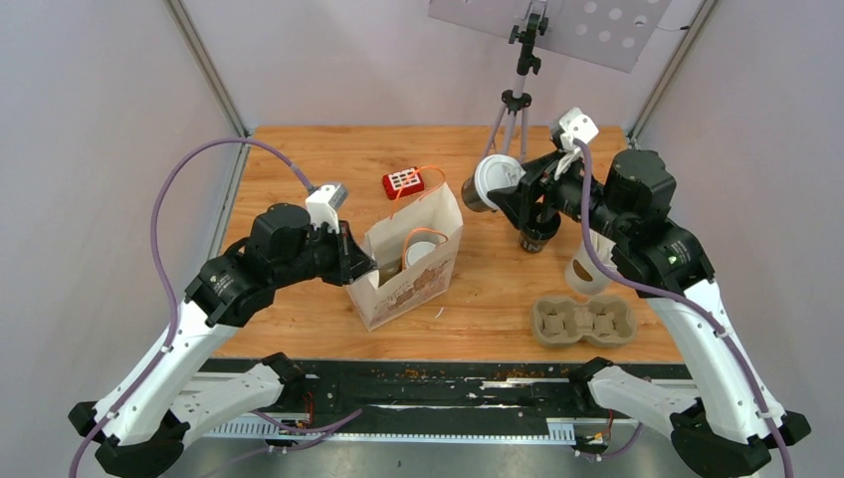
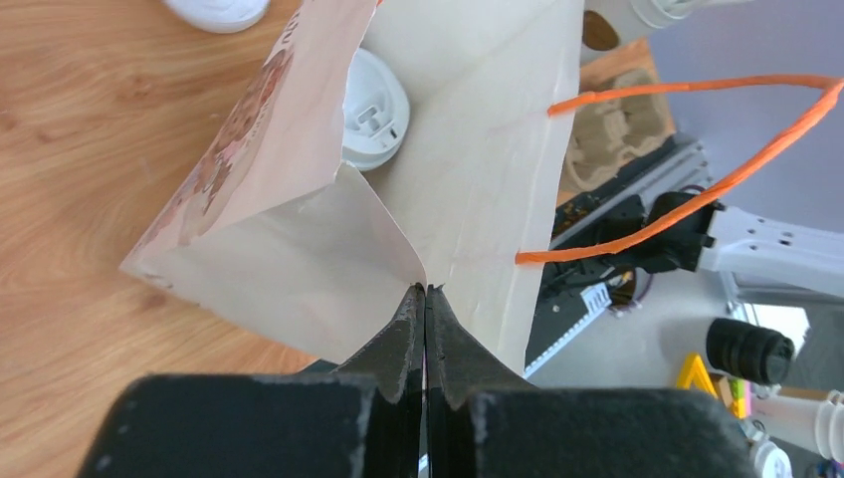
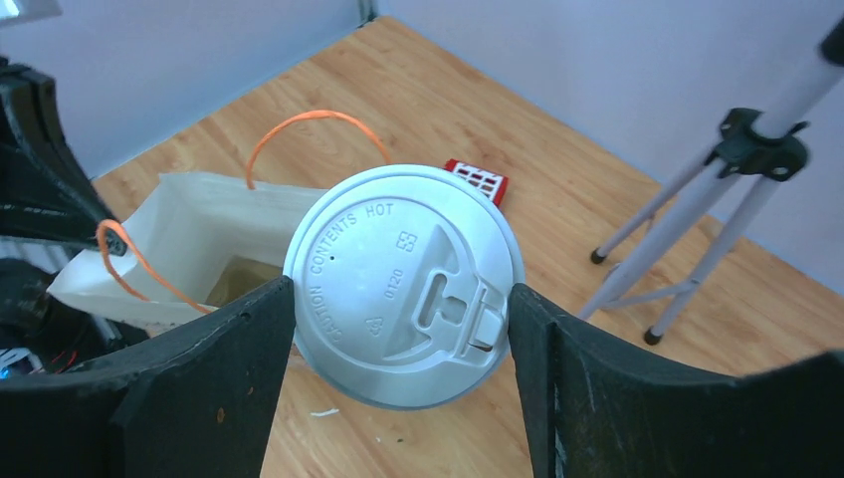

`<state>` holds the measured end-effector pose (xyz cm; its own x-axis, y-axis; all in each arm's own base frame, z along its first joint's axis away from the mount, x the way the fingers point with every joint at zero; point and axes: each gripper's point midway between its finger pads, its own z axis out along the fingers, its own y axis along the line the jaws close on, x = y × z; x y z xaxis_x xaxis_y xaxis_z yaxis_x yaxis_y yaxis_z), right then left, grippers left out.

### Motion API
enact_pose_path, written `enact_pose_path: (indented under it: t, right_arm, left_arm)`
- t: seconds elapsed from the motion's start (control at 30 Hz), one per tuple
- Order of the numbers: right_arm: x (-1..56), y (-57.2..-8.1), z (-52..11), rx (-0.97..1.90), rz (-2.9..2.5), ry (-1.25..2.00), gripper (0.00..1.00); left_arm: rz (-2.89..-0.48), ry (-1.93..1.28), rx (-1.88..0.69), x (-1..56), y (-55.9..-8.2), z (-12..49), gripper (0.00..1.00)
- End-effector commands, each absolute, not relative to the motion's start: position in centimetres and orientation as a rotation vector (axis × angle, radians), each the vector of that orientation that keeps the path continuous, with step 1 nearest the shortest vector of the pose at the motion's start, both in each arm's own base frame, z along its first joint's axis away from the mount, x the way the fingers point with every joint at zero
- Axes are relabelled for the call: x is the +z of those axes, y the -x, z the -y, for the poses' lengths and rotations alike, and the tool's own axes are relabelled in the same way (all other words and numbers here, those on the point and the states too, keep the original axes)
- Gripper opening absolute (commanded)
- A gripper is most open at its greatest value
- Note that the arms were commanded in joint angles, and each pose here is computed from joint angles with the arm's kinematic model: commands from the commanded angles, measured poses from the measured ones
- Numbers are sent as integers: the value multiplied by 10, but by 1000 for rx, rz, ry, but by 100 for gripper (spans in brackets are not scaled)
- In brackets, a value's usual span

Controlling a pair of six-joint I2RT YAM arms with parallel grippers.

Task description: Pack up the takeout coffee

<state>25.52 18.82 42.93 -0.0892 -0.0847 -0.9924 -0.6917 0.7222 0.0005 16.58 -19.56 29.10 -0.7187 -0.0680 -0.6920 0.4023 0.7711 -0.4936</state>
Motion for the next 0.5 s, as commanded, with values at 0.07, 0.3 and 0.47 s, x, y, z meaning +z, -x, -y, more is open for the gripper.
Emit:
enact_pose_path:
  t: [0.07,0.3,0.47]
  right_arm:
    - [429,-232,-224,780,-1482,770,75]
    - [411,-222,-245,842,-1499,855,75]
    - [374,-213,-258,782,-1574,974,75]
  left_arm:
    - [-2103,-376,-1039,313,-158,222,0]
    - [-2076,-430,-1056,315,-154,224,0]
    - [-2077,-438,-1034,305,-156,223,0]
